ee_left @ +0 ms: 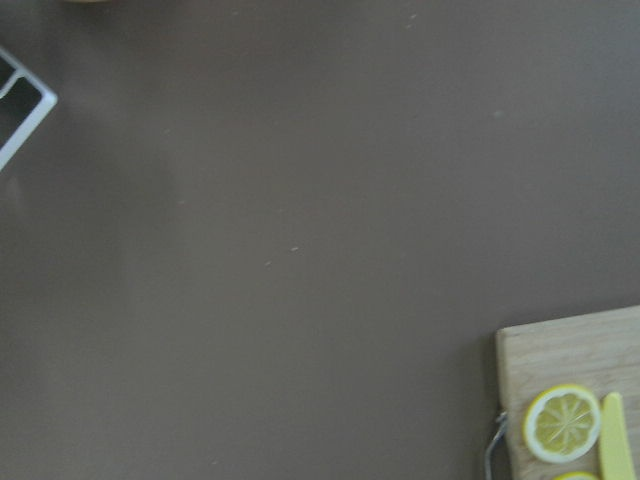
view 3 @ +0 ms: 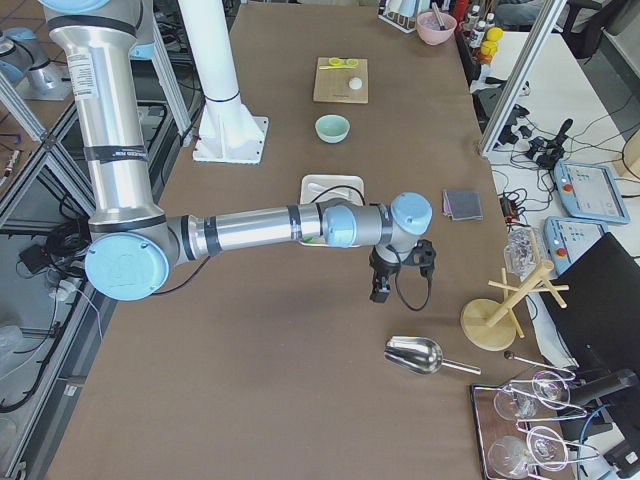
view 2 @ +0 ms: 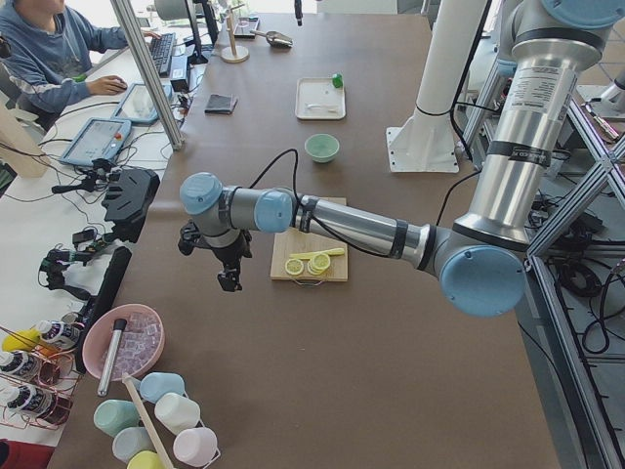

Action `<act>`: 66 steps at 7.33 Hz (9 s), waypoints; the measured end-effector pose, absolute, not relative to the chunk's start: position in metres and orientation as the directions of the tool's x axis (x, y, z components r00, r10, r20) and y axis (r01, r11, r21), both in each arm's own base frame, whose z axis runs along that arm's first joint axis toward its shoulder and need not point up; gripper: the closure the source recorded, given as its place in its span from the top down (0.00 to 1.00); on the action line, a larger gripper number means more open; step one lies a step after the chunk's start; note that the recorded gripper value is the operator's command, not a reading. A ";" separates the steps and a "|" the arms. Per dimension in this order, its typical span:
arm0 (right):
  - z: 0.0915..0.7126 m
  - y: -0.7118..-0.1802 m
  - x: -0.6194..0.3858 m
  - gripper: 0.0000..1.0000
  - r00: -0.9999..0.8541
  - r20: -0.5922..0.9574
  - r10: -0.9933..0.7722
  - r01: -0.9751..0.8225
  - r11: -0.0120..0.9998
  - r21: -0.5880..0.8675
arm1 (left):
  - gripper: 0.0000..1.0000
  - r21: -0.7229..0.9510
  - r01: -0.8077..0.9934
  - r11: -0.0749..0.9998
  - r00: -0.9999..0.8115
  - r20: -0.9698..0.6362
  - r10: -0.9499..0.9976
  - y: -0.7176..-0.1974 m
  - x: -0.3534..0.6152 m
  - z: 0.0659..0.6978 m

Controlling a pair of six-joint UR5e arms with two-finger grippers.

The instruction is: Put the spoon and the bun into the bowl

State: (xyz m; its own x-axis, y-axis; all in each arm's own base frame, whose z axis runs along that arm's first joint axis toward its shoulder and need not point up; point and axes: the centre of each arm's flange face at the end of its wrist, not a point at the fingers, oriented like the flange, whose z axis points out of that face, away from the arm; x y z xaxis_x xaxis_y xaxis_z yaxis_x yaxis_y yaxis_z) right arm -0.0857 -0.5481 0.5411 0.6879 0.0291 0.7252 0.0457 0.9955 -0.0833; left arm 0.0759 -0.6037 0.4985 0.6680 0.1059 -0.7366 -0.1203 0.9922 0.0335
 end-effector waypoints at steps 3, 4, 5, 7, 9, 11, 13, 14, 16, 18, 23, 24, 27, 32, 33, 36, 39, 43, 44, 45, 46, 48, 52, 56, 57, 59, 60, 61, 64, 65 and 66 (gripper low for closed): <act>0.452 -0.530 -0.187 0.99 0.668 0.736 0.108 0.010 0.988 -0.154 | 0.98 -0.035 -0.069 0.997 0.676 -0.737 0.021 -0.598 0.164 0.428; 0.432 -0.526 -0.217 0.99 0.669 0.732 0.128 0.003 0.985 -0.174 | 0.98 -0.048 -0.058 0.997 0.676 -0.737 0.003 -0.597 0.187 0.407; 0.412 -0.522 -0.250 0.99 0.678 0.721 0.144 -0.008 0.982 -0.189 | 0.98 -0.059 -0.048 0.997 0.677 -0.736 -0.011 -0.597 0.209 0.390; 0.389 -0.508 -0.322 0.99 0.693 0.702 0.167 -0.039 0.980 -0.195 | 0.98 -0.067 -0.044 0.997 0.694 -0.720 -0.018 -0.592 0.246 0.372; 0.394 -0.480 -0.396 0.91 0.677 0.709 0.197 -0.083 0.978 -0.192 | 0.98 -0.078 -0.052 0.996 0.698 -0.716 -0.020 -0.587 0.268 0.366; 0.396 -0.441 -0.451 0.37 0.684 0.706 0.183 -0.077 0.981 -0.180 | 0.98 -0.081 -0.057 0.995 0.698 -0.716 -0.019 -0.586 0.275 0.363; 0.395 -0.429 -0.464 0.00 0.689 0.705 0.171 -0.064 0.982 -0.176 | 0.98 -0.081 -0.057 0.995 0.698 -0.716 -0.019 -0.586 0.276 0.363; 0.394 -0.427 -0.465 0.00 0.687 0.707 0.169 -0.061 0.982 -0.176 | 0.98 -0.083 -0.054 0.995 0.698 -0.716 -0.022 -0.586 0.276 0.362; 0.389 -0.426 -0.462 0.00 0.680 0.714 0.168 -0.058 0.983 -0.176 | 0.98 -0.090 -0.045 0.995 0.697 -0.717 -0.033 -0.585 0.277 0.360; 0.384 -0.431 -0.454 0.00 0.672 0.719 0.177 -0.063 0.981 -0.182 | 0.98 -0.091 -0.044 0.995 0.695 -0.718 -0.035 -0.584 0.277 0.359; 0.316 -0.452 -0.467 0.00 0.586 0.746 0.315 -0.156 0.948 -0.278 | 0.98 -0.095 -0.041 0.995 0.699 -0.714 -0.040 -0.584 0.274 0.364; 0.299 -0.455 -0.476 0.00 0.565 0.745 0.355 -0.186 0.934 -0.305 | 0.98 -0.094 -0.038 0.995 0.700 -0.713 -0.041 -0.584 0.272 0.365; 0.250 -0.457 -0.522 0.00 0.493 0.712 0.500 -0.328 0.865 -0.380 | 0.98 -0.099 -0.028 0.995 0.702 -0.710 -0.051 -0.588 0.264 0.369; 0.169 -0.425 -0.571 0.35 0.362 0.664 0.654 -0.480 0.742 -0.468 | 0.98 -0.094 -0.003 0.996 0.724 -0.687 -0.063 -0.590 0.262 0.374; 0.164 -0.415 -0.581 0.99 0.362 0.664 0.654 -0.493 0.739 -0.459 | 0.98 -0.093 -0.002 0.996 0.727 -0.684 -0.063 -0.590 0.262 0.374; 0.158 -0.388 -0.584 1.00 0.362 0.688 0.629 -0.484 0.758 -0.439 | 0.98 -0.102 0.006 0.995 0.725 -0.684 -0.074 -0.590 0.265 0.372; 0.173 -0.400 -0.527 1.00 0.373 0.713 0.593 -0.426 0.792 -0.437 | 0.98 -0.130 0.013 0.991 0.720 -0.687 -0.099 -0.585 0.291 0.377; 0.229 -0.446 -0.468 1.00 0.461 0.716 0.524 -0.367 0.847 -0.384 | 0.97 -0.145 0.013 0.989 0.732 -0.673 -0.108 -0.537 0.379 0.405; 0.240 -0.452 -0.461 1.00 0.479 0.717 0.507 -0.359 0.858 -0.367 | 0.90 -0.139 0.013 0.990 0.734 -0.672 -0.104 -0.521 0.392 0.417; 0.248 -0.456 -0.456 1.00 0.492 0.716 0.495 -0.349 0.866 -0.358 | 0.55 -0.135 0.012 0.991 0.735 -0.671 -0.101 -0.510 0.395 0.428; 0.253 -0.458 -0.452 1.00 0.500 0.716 0.487 -0.342 0.871 -0.353 | 0.24 -0.134 0.012 0.991 0.736 -0.670 -0.100 -0.503 0.393 0.435; 0.255 -0.460 -0.450 1.00 0.504 0.717 0.482 -0.339 0.873 -0.349 | 0.00 -0.129 0.010 0.992 0.729 -0.678 -0.095 -0.495 0.388 0.430; 0.257 -0.471 -0.434 1.00 0.490 0.715 0.498 -0.352 0.864 -0.360 | 0.00 -0.165 0.051 0.985 0.675 -0.721 -0.156 -0.497 0.416 0.370; 0.271 -0.476 -0.423 1.00 0.499 0.707 0.502 -0.360 0.862 -0.357 | 0.00 -0.239 0.110 0.965 0.572 -0.778 -0.258 -0.459 0.508 0.233; 0.272 -0.476 -0.423 1.00 0.502 0.707 0.498 -0.359 0.864 -0.354 | 0.07 -0.252 0.120 0.960 0.556 -0.784 -0.276 -0.453 0.518 0.215; 0.278 -0.475 -0.424 1.00 0.509 0.701 0.499 -0.359 0.864 -0.354 | 0.97 -0.279 0.130 0.951 0.533 -0.789 -0.305 -0.444 0.525 0.193; 0.281 -0.474 -0.424 1.00 0.512 0.698 0.500 -0.360 0.863 -0.354 | 0.98 -0.286 0.131 0.949 0.525 -0.792 -0.311 -0.441 0.526 0.187; 0.283 -0.474 -0.424 1.00 0.514 0.696 0.501 -0.362 0.863 -0.353 | 0.98 -0.293 0.134 0.947 0.517 -0.794 -0.319 -0.439 0.525 0.182; 0.289 -0.475 -0.424 1.00 0.535 0.703 0.469 -0.342 0.881 -0.327 | 0.98 -0.317 0.148 0.937 0.499 -0.794 -0.347 -0.433 0.513 0.180; 0.292 -0.478 -0.419 1.00 0.538 0.704 0.464 -0.343 0.883 -0.320 | 0.98 -0.319 0.153 0.935 0.503 -0.790 -0.352 -0.431 0.503 0.192; 0.296 -0.485 -0.409 1.00 0.541 0.704 0.460 -0.347 0.885 -0.311 | 0.98 -0.305 0.158 0.939 0.515 -0.786 -0.342 -0.435 0.490 0.210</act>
